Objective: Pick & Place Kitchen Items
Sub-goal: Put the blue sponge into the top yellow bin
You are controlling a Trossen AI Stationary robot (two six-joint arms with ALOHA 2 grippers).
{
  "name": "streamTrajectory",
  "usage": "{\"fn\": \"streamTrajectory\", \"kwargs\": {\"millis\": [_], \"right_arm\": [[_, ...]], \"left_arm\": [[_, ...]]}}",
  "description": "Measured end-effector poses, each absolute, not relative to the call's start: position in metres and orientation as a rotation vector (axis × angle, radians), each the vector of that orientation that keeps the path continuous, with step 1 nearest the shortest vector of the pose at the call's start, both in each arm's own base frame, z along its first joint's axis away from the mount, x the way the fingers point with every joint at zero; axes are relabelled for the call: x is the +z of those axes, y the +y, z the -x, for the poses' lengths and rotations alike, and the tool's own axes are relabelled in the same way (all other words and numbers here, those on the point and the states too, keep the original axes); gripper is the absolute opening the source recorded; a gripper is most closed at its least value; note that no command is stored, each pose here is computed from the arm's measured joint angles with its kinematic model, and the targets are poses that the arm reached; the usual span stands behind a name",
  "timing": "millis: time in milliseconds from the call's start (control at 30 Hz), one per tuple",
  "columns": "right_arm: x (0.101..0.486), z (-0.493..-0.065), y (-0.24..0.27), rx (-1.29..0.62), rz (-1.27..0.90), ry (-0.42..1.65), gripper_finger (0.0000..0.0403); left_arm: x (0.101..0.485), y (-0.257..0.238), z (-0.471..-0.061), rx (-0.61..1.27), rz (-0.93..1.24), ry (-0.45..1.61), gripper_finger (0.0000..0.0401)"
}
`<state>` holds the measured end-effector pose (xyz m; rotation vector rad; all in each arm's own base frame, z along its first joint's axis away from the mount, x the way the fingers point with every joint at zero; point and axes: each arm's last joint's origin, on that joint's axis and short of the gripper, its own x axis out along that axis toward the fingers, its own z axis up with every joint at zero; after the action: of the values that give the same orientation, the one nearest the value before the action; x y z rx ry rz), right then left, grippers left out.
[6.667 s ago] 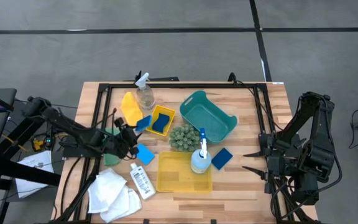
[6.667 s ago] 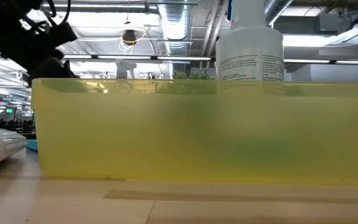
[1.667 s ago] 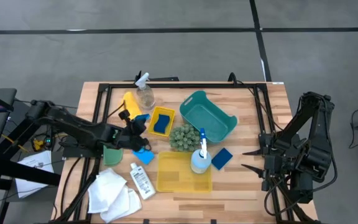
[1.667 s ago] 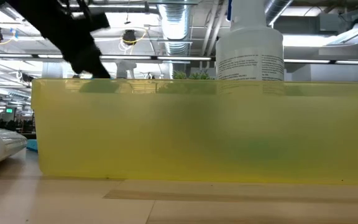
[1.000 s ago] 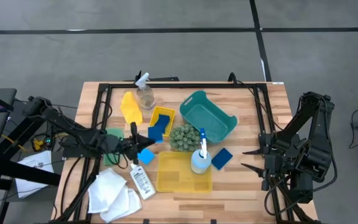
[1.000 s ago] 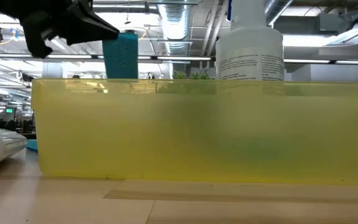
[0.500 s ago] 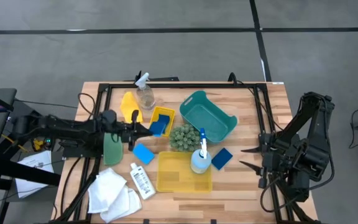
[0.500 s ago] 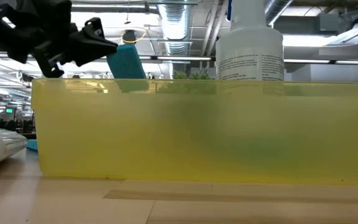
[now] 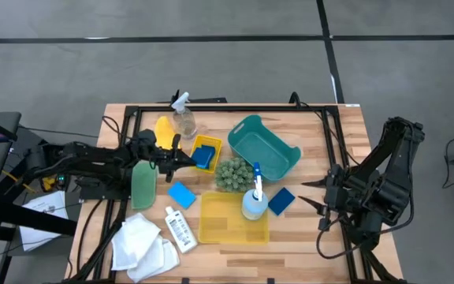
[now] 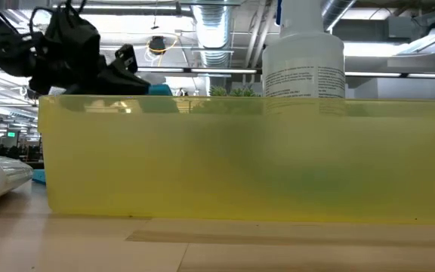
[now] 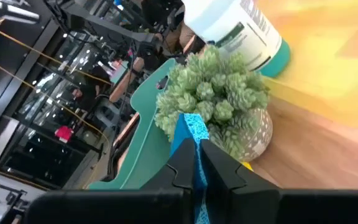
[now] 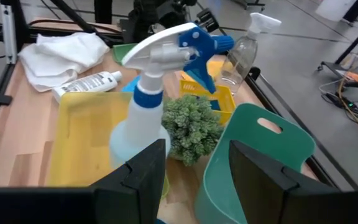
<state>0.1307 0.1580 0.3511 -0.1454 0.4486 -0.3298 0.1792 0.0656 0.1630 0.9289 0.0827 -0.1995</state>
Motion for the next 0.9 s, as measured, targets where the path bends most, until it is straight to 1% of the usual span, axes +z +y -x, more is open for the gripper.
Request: {"fn": "streamTrajectory", "kwargs": {"millis": [200, 533, 767, 900], "right_arm": [[0.351, -0.136, 0.152, -0.369, 0.143, 0.455, 0.0168], [0.351, -0.144, 0.145, -0.420, 0.130, 0.459, 0.0168], [0.351, -0.149, 0.140, -0.449, 0.118, 0.472, 0.0168], [0.350, -0.151, 0.138, -0.450, 0.109, 0.488, 0.0168]], "left_arm": [[0.154, 0.081, -0.180, -0.187, -0.968, 0.083, 0.0004], [0.138, 0.103, -0.181, -0.218, -0.946, 0.053, 0.0004], [0.125, 0.115, -0.195, -0.249, -0.922, 0.096, 0.0004], [0.120, 0.117, -0.195, -0.258, -0.920, 0.114, 0.0004]]}}
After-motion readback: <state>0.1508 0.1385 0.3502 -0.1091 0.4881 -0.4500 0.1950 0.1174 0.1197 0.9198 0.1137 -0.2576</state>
